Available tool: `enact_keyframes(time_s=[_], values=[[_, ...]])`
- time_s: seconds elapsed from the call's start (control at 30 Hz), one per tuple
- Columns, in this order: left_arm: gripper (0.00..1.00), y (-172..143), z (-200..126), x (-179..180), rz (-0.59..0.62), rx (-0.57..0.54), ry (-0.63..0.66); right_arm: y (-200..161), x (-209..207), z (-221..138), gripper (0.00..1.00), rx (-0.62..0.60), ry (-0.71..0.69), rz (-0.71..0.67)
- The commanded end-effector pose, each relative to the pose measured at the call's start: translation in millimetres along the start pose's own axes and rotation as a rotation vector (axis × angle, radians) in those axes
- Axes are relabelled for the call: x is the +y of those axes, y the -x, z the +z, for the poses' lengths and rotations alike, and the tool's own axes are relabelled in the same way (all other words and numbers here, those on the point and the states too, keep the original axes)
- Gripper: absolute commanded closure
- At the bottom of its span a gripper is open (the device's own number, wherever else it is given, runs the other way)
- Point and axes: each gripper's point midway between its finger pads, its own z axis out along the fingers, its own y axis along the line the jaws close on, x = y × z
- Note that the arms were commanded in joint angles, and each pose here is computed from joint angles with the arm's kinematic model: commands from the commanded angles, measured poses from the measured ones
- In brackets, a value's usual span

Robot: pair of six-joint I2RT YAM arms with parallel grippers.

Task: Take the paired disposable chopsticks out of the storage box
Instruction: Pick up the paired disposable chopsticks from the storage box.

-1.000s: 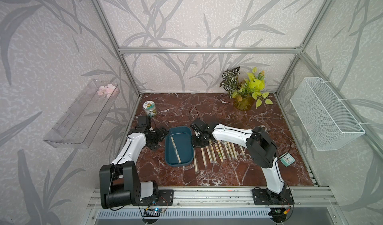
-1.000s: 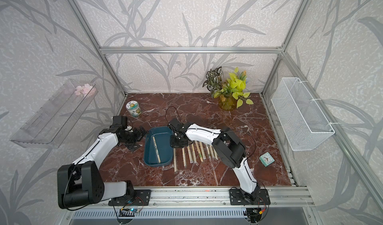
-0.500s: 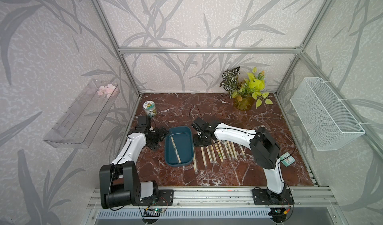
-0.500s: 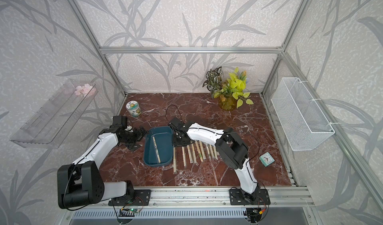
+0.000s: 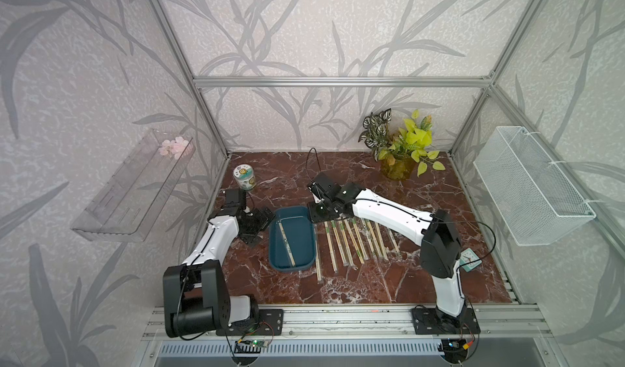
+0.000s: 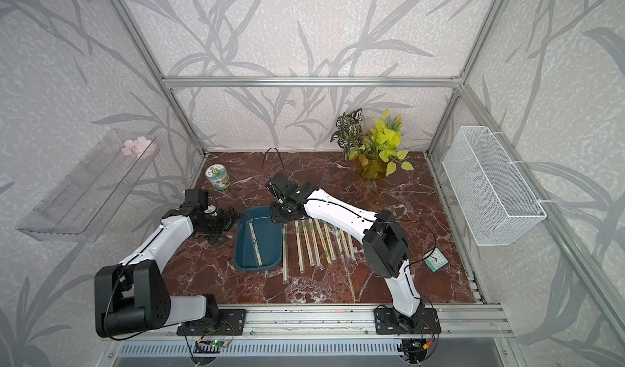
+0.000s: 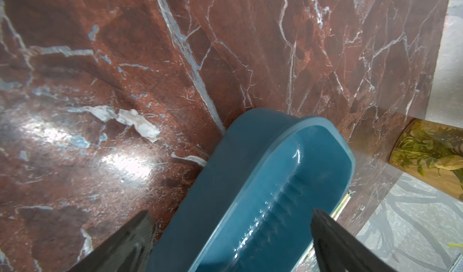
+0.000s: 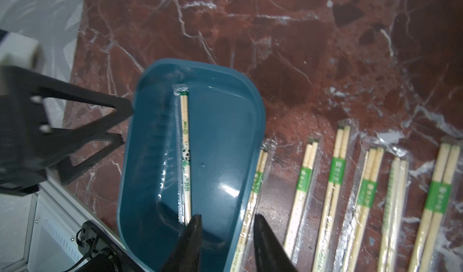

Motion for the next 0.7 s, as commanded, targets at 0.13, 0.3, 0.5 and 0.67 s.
enact_keyframes(time_s=[0.13,0.3,0.5,0.67], values=[[0.01,20,-4,6,-0.011,-0.025,0.037,-16,35,22,0.58,0.072,0.004,-0.164],[0.01,29,-2,13,-0.052,-0.027,0.035,-32,60,40,0.54,0.115,0.002,-0.271],[0.01,39,-3,20,-0.086,-0.031,0.032,-40,68,68,0.53,0.141,-0.047,-0.355],[0.01,45,-8,23,-0.101,-0.038,0.033,-43,62,92,0.53,0.155,-0.096,-0.366]])
